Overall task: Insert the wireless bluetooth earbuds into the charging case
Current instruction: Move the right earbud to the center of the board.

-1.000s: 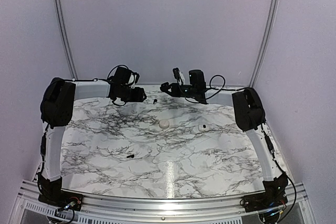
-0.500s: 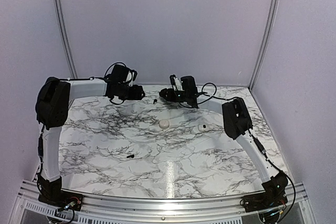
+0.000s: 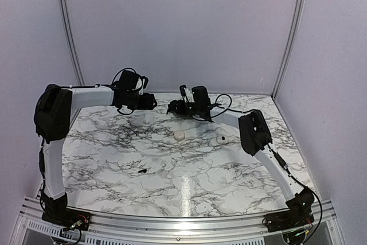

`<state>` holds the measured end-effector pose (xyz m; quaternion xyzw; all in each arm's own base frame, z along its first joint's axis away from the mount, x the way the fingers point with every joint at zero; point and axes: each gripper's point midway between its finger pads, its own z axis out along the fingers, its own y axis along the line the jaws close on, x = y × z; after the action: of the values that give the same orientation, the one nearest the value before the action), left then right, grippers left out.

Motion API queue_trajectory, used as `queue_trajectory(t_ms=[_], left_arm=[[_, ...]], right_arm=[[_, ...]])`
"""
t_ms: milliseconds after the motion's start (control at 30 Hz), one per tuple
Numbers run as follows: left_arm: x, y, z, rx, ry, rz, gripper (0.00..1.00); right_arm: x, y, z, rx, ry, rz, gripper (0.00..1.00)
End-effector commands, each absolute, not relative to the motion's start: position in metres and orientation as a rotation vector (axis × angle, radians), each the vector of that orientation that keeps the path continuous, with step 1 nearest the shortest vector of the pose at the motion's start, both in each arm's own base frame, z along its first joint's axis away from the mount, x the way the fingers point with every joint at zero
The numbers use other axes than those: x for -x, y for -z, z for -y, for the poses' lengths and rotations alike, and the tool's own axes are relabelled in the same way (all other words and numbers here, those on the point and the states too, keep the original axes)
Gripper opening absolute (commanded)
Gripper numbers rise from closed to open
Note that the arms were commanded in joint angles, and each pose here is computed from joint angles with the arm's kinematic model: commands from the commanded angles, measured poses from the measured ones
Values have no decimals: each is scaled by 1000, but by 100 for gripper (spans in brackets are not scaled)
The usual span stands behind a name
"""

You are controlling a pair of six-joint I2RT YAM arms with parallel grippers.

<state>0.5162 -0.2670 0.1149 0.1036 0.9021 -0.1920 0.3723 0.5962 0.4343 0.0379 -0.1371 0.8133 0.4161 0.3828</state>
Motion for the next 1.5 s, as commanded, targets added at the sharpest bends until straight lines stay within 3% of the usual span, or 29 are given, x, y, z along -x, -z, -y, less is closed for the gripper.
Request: queue_trajectory(t_ms=[0, 367, 533, 567, 633, 1000, 1467], left_arm=[[-515, -128, 255, -244, 470, -2295, 72], [-509, -106, 251, -288, 463, -2364, 64], [-506, -108, 255, -422, 437, -2360, 61], [-505, -104, 260, -604, 405, -2362, 64], [-509, -96, 261, -670, 397, -2394, 66], [-527, -48, 275, -663, 368, -2492, 53], [-533, -21, 298, -702, 337, -2492, 48]], right_arm=[[-572, -29, -456, 407, -1151, -2119, 0], [-497, -37, -481, 564, -1348, -2156, 0], [-503, -65, -464, 529, -1328, -2102, 0], [-508, -88, -448, 496, -1328, -2051, 0], [-509, -105, -437, 488, -1320, -2018, 0], [-507, -149, -394, 479, -1296, -1938, 0], [-485, -190, -369, 512, -1265, -1871, 0]])
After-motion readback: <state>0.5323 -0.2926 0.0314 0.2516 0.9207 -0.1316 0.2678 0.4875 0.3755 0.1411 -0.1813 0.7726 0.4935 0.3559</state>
